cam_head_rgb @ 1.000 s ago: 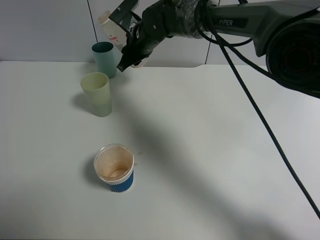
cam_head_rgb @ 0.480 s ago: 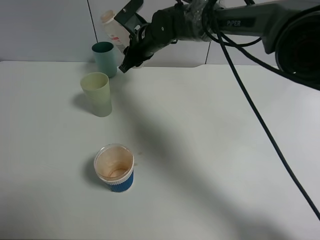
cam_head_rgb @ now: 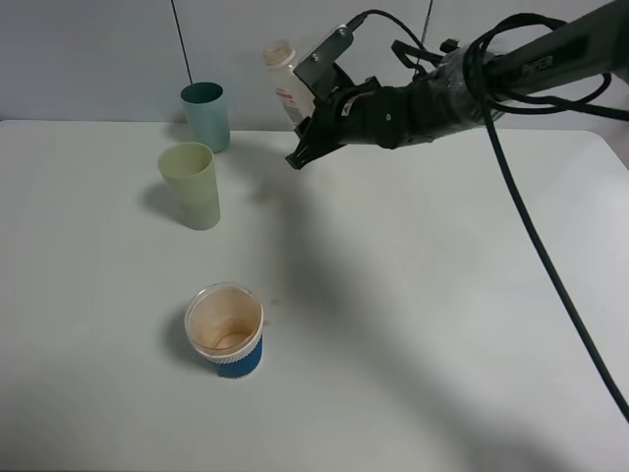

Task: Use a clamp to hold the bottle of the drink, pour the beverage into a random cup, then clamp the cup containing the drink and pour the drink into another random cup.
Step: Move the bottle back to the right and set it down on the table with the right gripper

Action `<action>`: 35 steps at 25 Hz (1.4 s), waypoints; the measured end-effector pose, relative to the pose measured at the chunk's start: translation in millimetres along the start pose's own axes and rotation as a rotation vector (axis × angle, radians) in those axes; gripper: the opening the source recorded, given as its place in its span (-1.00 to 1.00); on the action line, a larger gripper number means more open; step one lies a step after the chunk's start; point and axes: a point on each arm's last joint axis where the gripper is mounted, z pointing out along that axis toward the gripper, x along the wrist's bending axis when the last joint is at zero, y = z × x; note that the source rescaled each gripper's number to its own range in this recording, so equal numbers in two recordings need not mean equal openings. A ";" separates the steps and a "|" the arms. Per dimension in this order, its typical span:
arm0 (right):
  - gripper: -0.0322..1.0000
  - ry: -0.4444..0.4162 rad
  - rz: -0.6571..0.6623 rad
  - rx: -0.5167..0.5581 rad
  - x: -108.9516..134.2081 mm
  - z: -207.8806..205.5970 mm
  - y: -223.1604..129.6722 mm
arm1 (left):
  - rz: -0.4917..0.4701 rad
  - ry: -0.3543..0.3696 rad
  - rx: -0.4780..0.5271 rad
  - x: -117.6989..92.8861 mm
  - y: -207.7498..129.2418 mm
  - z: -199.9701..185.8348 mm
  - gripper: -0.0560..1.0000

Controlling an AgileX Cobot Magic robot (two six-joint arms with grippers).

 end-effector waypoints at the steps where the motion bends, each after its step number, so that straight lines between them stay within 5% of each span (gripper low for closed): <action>1: -0.94 -0.014 0.011 0.005 -2.4 -2.0 -6.8 | 0.000 0.000 0.000 0.0 0.0 0.0 0.95; 10: -0.94 -0.134 0.056 -0.049 -10.4 -12.7 -38.7 | 0.000 0.000 0.000 0.0 0.0 0.0 0.95; 16: -0.94 -0.219 0.257 -0.199 -24.8 -21.5 -46.7 | 0.000 0.000 0.000 0.0 0.0 0.0 0.95; 25: -0.94 -0.194 0.364 -0.363 -30.8 -21.8 -45.8 | 0.000 0.000 0.000 0.0 0.0 0.0 0.95; 35: -0.94 -0.166 0.356 -0.305 -15.3 -4.4 -76.6 | 0.000 0.000 0.000 0.0 0.0 0.0 0.95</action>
